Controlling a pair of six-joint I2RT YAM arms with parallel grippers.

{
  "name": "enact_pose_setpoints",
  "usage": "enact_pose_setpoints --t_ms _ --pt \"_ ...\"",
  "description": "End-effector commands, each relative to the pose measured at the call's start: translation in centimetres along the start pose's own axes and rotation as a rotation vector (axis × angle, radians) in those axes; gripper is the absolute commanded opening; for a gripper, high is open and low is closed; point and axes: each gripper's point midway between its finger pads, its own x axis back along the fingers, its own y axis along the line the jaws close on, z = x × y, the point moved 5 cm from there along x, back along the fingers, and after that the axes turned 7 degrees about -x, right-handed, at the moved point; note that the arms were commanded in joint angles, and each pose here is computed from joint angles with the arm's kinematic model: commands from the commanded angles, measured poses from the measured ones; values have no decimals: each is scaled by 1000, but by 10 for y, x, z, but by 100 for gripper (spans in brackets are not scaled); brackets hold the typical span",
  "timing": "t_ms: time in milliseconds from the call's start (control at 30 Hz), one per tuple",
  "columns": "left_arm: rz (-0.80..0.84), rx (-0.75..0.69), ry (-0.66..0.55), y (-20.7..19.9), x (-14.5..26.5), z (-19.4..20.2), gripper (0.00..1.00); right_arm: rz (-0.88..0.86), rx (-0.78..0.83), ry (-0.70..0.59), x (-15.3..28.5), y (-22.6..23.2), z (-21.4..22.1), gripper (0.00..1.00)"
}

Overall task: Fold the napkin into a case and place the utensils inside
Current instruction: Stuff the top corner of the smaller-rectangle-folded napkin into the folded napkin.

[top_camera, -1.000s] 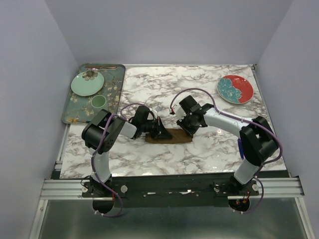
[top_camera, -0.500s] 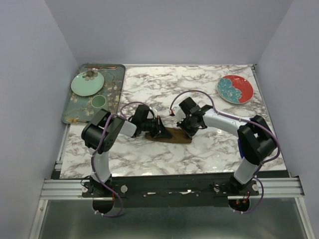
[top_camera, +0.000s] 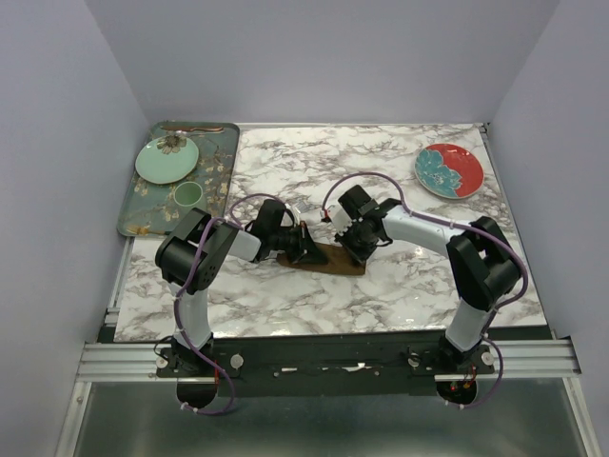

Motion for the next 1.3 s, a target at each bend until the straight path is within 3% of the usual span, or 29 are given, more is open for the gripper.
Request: enact_pose_setpoints --t_ms 0,67,167,433,467,700,833,900,1133,1267 --pt "-26 -19 3 5 2 -1 0 4 31 95 -33 -3 22 1" --pt "10 -56 -12 -9 7 -8 0 14 51 101 -33 -5 27 1" --pt "36 -126 -38 -26 21 -17 9 36 97 99 -34 -10 32 1" --pt "39 -281 -16 -47 66 -33 39 65 239 88 -35 -20 31 1" --pt "40 -354 -6 -46 71 -32 41 67 253 83 -36 -20 30 1" --pt "-17 -410 52 -27 127 -15 59 65 421 46 -35 -25 24 1" --pt "-65 -530 96 -24 138 -11 69 61 485 39 -37 -27 19 1" --pt "-92 -561 97 -22 139 -15 78 62 509 32 -37 -28 16 1" --pt "-114 -566 164 -10 122 -29 74 41 577 7 -33 -25 19 1" --pt "-136 -590 224 -3 113 -34 77 25 616 -15 -31 -22 22 1"
